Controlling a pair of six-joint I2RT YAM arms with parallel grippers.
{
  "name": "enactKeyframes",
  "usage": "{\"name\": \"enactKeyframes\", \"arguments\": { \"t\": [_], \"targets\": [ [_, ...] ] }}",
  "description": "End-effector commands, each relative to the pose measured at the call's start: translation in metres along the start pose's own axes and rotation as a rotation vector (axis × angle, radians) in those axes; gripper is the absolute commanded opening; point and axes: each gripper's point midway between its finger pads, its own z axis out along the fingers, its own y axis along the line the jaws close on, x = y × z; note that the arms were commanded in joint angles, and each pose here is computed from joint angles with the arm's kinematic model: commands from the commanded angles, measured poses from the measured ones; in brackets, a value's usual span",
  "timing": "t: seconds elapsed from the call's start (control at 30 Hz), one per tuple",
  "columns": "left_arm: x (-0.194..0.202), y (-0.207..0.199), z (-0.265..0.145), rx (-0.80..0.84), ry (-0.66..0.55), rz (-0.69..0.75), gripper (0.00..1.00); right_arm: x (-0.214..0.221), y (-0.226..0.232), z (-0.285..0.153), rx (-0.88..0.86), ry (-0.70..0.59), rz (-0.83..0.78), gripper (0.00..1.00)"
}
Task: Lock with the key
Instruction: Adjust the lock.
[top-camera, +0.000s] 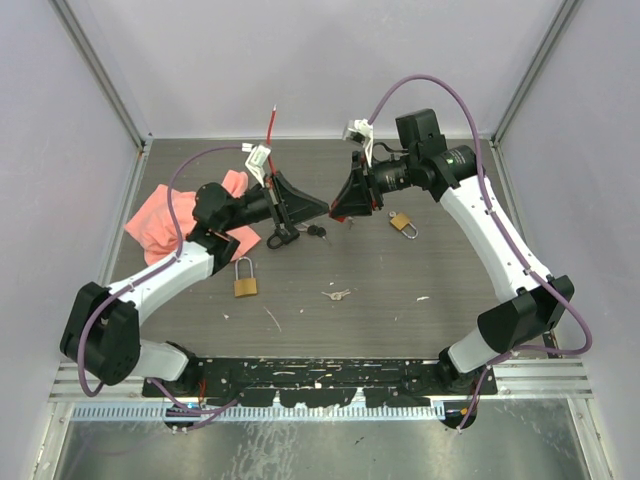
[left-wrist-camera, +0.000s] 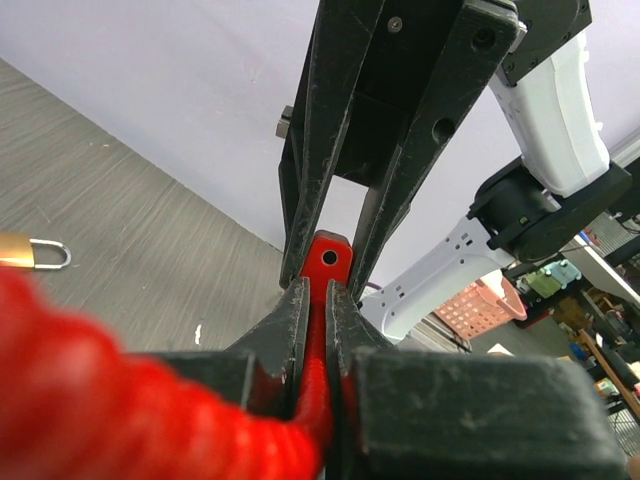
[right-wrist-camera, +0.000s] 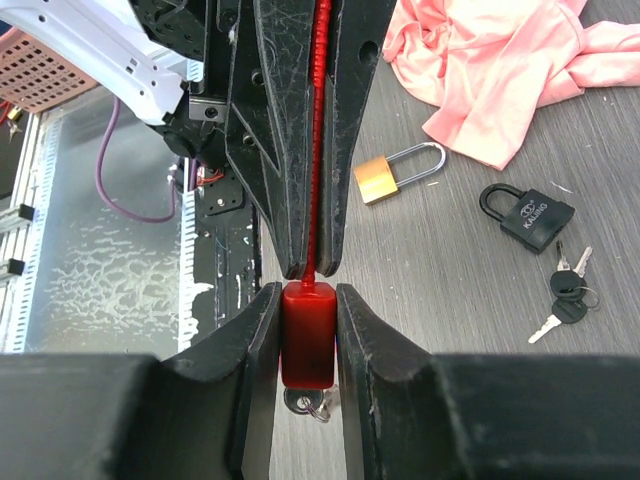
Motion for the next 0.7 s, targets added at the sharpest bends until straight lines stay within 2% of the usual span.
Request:
{"name": "enactKeyframes", "arguments": {
  "t": [0.0, 0.1, 0.17, 0.47, 0.67],
  "targets": [
    [-0.021, -0.029, 0.0, 0.094, -0.068, 0.082, 0.0, -0.022, 0.015, -0.005, -0.027, -0.054, -0.068, 0.29],
    [-0.029, -0.035, -0.006, 0.111, -0.106, 0.1, 0.0, -0.03, 0.02, -0.013, -0.033, -0.089, -0.087, 0.5],
    [-0.036, -0.039, -0.011, 0.12, -0.132, 0.117, 0.0, -0.035, 0.022, -0.022, -0.031, -0.122, -0.093, 0.55],
    [-0.058, -0.046, -0.019, 0.124, -0.234, 0.126, 0.0, -0.034, 0.023, -0.065, 0.042, -0.275, -0.168, 0.62],
    [-0.066, -0.046, -0.018, 0.114, -0.265, 0.105, 0.0, -0.029, 0.02, -0.054, 0.066, -0.311, -0.253, 0.55]
  ]
}}
